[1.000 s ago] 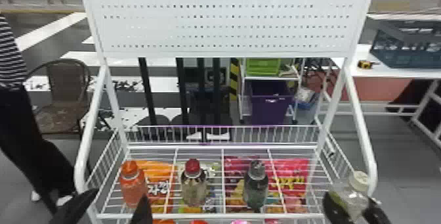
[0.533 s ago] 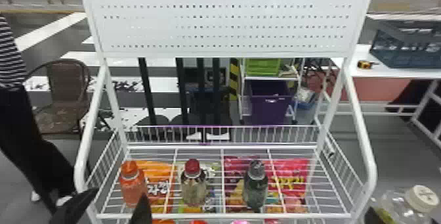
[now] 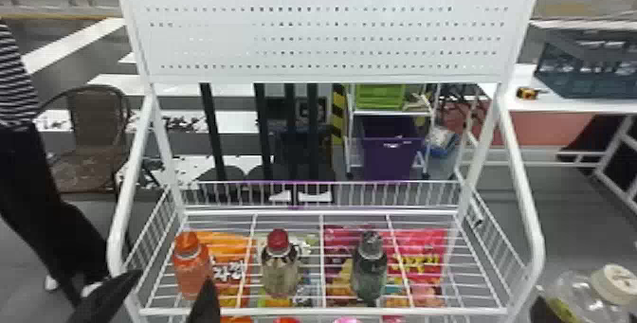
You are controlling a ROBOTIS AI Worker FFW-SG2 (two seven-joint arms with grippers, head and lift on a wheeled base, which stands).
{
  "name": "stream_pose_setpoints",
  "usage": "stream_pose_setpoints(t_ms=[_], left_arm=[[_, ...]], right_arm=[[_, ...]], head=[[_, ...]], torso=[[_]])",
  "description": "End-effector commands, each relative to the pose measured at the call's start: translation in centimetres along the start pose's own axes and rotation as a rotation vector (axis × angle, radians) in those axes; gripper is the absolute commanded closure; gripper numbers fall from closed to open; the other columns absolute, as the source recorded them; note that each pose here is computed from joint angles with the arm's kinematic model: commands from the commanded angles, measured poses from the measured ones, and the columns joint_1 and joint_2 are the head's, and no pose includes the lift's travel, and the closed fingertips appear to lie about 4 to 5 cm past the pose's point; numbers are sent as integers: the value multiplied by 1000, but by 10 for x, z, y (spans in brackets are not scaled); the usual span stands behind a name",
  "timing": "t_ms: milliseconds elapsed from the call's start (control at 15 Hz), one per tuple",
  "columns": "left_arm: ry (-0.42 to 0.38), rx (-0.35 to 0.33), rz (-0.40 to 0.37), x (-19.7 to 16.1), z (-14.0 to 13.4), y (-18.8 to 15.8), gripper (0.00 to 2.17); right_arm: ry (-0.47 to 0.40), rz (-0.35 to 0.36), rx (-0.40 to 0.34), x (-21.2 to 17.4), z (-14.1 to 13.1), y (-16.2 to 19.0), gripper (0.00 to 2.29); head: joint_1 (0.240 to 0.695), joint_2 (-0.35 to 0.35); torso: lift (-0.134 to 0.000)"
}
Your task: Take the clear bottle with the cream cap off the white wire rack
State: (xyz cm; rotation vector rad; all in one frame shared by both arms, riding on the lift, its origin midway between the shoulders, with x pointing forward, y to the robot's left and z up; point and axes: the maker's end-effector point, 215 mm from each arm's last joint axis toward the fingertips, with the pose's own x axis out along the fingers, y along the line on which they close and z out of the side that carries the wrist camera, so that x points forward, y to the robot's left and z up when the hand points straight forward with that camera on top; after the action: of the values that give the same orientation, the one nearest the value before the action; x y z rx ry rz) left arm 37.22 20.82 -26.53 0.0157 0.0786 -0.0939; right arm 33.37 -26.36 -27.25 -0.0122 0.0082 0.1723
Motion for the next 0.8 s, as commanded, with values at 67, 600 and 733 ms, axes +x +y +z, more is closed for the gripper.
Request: stream_pose_setpoints(t_ms=[67,600,733], left_arm=[[-3,0,-1,0,2,0,137],[2,-2,-2,-3,1,-1,137],[2,-2,-2,-3,1,-1,137]], right_arm=[[5,-2,4,-2,-2,0,1409],[-2,2,-6,-1,3,2,1409],[-5,4,-6,-1,5,3,1409]], head=[[499,0],[499,0],[499,0]], torso=[[0],[0],[0]])
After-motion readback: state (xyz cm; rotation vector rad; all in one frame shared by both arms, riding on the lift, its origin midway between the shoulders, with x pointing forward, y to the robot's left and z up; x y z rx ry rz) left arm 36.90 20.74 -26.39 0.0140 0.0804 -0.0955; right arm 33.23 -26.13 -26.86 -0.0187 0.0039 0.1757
